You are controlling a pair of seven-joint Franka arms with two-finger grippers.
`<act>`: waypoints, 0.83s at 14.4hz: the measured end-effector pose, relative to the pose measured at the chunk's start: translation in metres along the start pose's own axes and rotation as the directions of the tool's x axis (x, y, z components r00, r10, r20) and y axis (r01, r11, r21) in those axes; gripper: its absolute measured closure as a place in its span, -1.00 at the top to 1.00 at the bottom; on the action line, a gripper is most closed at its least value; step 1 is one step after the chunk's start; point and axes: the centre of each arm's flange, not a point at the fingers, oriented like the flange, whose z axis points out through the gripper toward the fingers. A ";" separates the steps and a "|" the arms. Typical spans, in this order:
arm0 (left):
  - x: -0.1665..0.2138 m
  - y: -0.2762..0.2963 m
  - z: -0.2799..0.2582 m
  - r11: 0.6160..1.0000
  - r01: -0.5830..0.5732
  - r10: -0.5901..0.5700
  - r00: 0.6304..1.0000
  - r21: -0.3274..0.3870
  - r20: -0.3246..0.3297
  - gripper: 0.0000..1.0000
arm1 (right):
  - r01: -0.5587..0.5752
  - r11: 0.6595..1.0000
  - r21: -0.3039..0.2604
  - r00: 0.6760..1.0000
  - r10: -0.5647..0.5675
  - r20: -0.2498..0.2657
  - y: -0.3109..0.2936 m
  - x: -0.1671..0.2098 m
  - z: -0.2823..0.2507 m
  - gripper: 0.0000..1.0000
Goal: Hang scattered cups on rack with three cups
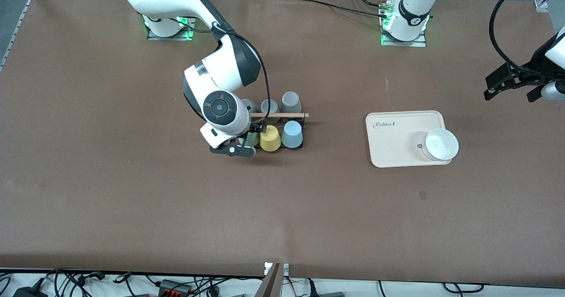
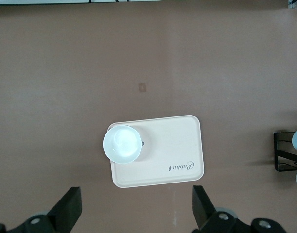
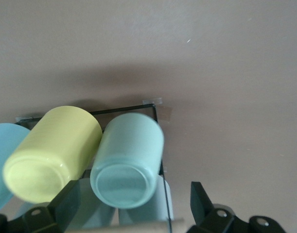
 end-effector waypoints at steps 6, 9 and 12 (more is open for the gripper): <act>-0.004 -0.006 0.003 0.998 0.062 -0.062 0.997 0.003 0.037 1.00 | -0.088 0.994 0.064 0.994 0.092 -0.066 0.071 0.040 -0.090 1.00; -0.007 -0.014 0.005 0.996 0.086 -0.085 0.994 -0.012 0.062 1.00 | -0.103 0.990 0.097 0.989 0.112 -0.092 0.155 0.078 -0.118 1.00; -0.008 -0.038 0.005 0.986 0.147 -0.142 0.987 -0.078 0.071 1.00 | -0.119 0.985 0.125 0.984 0.134 -0.121 0.237 0.107 -0.139 1.00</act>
